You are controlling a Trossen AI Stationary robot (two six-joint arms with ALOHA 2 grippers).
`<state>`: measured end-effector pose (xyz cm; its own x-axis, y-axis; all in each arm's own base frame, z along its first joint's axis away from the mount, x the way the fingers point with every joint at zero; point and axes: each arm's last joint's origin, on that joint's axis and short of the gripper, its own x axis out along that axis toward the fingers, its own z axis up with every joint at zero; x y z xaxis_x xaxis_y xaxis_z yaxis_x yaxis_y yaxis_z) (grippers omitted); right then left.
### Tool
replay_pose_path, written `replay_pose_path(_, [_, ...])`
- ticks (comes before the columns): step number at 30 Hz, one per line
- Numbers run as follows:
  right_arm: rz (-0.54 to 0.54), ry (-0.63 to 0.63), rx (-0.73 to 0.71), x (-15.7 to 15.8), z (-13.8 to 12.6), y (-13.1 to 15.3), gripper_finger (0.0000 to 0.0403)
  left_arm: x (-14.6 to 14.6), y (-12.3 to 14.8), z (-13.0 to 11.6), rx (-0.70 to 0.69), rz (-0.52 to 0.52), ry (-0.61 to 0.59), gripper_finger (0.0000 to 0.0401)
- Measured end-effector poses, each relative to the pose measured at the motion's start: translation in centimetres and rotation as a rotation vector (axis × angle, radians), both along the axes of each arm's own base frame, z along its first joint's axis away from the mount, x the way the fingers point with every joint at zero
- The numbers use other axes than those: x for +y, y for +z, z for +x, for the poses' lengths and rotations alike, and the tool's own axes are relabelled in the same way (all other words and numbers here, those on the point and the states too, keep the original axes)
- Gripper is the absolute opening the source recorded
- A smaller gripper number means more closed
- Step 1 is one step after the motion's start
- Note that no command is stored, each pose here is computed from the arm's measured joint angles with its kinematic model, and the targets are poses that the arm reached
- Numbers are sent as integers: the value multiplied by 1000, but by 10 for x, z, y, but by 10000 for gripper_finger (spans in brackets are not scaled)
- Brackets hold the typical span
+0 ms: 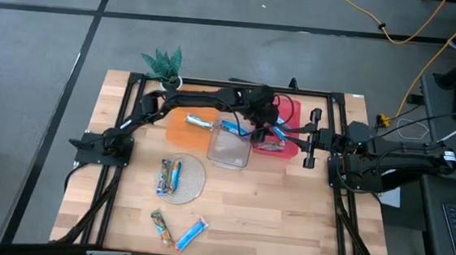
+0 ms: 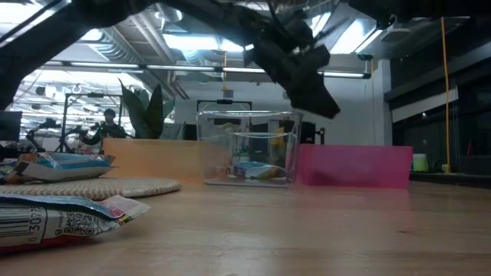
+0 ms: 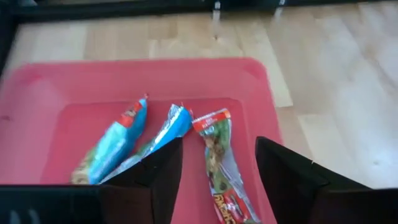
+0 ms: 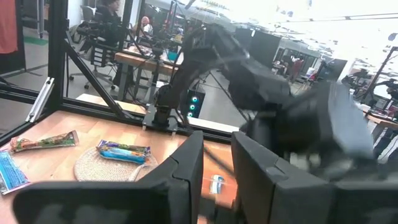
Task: Pick and place Granola Bars by type
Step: Put the blue granola bar into the transparent bin
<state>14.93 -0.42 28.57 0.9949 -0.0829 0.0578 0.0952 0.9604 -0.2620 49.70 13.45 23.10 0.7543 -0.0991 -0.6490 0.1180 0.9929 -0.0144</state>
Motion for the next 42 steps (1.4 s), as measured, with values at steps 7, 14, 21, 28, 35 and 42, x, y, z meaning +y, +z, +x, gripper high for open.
replay_pose_path(7, [0, 0, 0, 0, 0, 0, 87, -4, 41, -26, 60, 44, 33, 195])
replay_pose_path(14, [0, 0, 0, 0, 0, 0, 87, 1, 69, -63, 188, 1, 44, 198])
replay_pose_path(21, [0, 0, 0, 0, 0, 0, 87, 6, 90, -94, 282, -47, 92, 191])
replay_pose_path(28, [0, 0, 0, 0, 0, 0, 87, -2, 123, -120, 261, -47, 119, 188])
replay_pose_path(35, [0, 0, -4, 0, -2, 1, 87, -13, 170, -156, 157, 24, 189, 187])
replay_pose_path(42, [-2, 0, -111, 0, -20, -28, 87, -30, 213, -201, 71, 71, 244, 190])
